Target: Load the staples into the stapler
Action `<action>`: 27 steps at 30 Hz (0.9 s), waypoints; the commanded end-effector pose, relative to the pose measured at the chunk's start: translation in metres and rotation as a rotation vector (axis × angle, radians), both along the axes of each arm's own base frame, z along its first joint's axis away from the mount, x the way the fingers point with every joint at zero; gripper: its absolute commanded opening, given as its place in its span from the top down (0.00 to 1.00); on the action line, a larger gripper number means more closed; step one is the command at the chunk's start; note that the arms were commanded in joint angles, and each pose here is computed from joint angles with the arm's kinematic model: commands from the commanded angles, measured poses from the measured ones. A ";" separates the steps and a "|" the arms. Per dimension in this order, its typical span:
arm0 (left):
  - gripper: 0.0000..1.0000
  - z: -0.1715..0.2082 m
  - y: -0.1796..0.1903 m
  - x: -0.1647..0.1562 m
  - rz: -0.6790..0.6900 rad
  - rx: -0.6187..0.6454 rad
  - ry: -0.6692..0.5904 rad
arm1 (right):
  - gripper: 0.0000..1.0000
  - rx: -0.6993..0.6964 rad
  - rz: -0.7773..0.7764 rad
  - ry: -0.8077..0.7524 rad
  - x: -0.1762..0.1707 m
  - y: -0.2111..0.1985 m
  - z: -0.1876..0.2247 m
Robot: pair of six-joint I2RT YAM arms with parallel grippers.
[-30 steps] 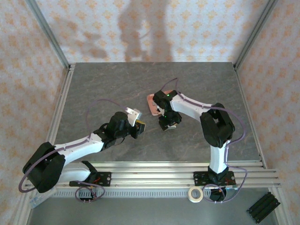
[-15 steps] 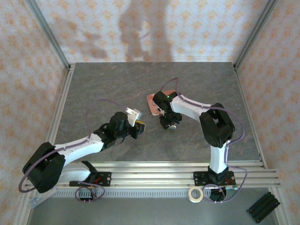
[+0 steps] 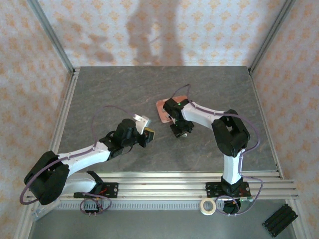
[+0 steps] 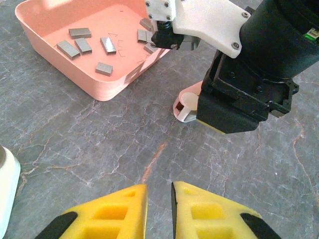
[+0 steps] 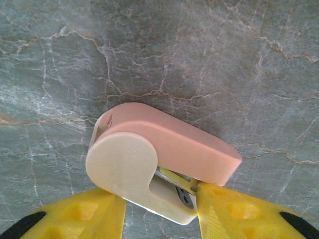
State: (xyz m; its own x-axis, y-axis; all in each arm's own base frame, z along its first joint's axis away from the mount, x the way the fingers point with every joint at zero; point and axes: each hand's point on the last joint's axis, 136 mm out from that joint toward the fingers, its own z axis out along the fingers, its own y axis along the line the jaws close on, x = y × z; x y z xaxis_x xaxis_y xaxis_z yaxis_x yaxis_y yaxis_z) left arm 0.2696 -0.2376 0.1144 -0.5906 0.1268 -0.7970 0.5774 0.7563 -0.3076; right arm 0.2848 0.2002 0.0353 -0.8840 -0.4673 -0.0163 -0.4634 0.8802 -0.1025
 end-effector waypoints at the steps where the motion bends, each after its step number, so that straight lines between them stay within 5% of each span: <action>1: 0.79 0.007 0.000 0.002 0.009 -0.016 -0.018 | 0.59 -0.007 -0.031 0.006 -0.001 -0.002 -0.014; 9: 0.79 0.009 0.003 0.001 0.017 -0.011 -0.022 | 0.65 0.027 -0.057 0.023 -0.005 0.003 -0.010; 18: 0.79 0.011 0.004 0.000 0.024 -0.018 -0.029 | 0.61 0.240 -0.194 0.036 -0.022 0.026 0.034; 23: 0.79 0.013 0.004 0.001 0.025 -0.024 -0.033 | 0.58 0.192 -0.189 -0.059 -0.016 0.008 0.060; 27: 0.79 0.013 0.003 0.001 0.024 -0.028 -0.032 | 0.69 0.105 -0.168 -0.093 -0.013 -0.008 0.057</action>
